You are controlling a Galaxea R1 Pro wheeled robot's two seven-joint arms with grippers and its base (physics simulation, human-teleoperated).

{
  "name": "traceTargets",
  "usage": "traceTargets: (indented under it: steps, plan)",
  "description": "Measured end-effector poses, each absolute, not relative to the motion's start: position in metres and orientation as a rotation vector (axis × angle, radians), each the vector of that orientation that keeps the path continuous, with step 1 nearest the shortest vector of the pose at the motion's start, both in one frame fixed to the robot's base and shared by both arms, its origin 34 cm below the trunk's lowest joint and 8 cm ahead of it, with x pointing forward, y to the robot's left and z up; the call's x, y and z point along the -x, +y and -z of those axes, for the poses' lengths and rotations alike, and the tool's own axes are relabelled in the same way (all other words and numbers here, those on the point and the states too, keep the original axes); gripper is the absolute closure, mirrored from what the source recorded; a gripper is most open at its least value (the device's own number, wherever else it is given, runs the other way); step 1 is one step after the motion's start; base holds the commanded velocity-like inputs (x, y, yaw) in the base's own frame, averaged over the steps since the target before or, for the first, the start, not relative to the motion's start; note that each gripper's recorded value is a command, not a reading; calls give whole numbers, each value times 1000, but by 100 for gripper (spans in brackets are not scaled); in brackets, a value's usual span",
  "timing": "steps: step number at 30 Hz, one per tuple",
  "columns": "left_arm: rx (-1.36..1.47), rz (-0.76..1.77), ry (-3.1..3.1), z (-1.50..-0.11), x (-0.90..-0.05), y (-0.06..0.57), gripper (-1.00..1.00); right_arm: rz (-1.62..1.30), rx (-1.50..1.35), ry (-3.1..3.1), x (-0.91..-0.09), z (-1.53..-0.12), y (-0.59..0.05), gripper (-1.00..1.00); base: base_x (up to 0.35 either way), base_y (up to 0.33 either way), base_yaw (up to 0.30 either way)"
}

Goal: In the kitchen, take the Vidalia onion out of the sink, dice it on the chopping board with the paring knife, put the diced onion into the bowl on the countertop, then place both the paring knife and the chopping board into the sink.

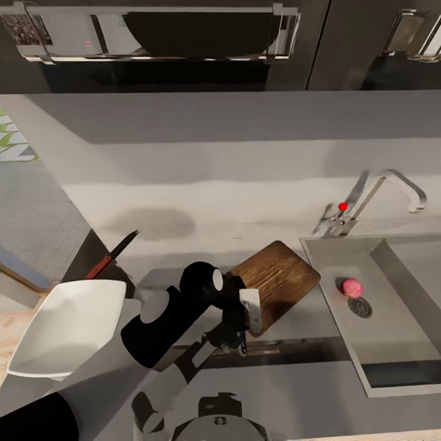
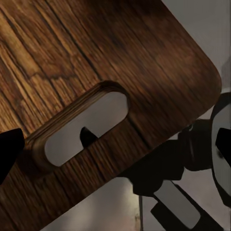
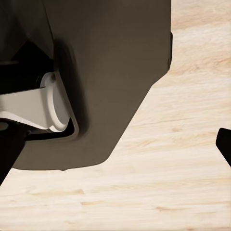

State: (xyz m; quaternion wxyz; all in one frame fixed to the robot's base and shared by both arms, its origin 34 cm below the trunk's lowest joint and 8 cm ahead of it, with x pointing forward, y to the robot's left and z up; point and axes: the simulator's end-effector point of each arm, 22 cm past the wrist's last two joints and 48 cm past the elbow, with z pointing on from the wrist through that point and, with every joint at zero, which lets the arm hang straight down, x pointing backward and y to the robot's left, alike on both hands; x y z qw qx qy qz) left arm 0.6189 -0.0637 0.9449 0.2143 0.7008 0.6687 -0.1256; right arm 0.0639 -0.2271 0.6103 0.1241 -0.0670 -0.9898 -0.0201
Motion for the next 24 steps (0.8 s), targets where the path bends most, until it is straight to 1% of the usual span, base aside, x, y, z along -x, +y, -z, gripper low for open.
traceTargets:
  steps: [24]
  plan:
    - [-1981, 376, 1862, -924, -611, -65, -100, 55, 195, -2851, -50, -612, -227, -100, 0, 0, 0]
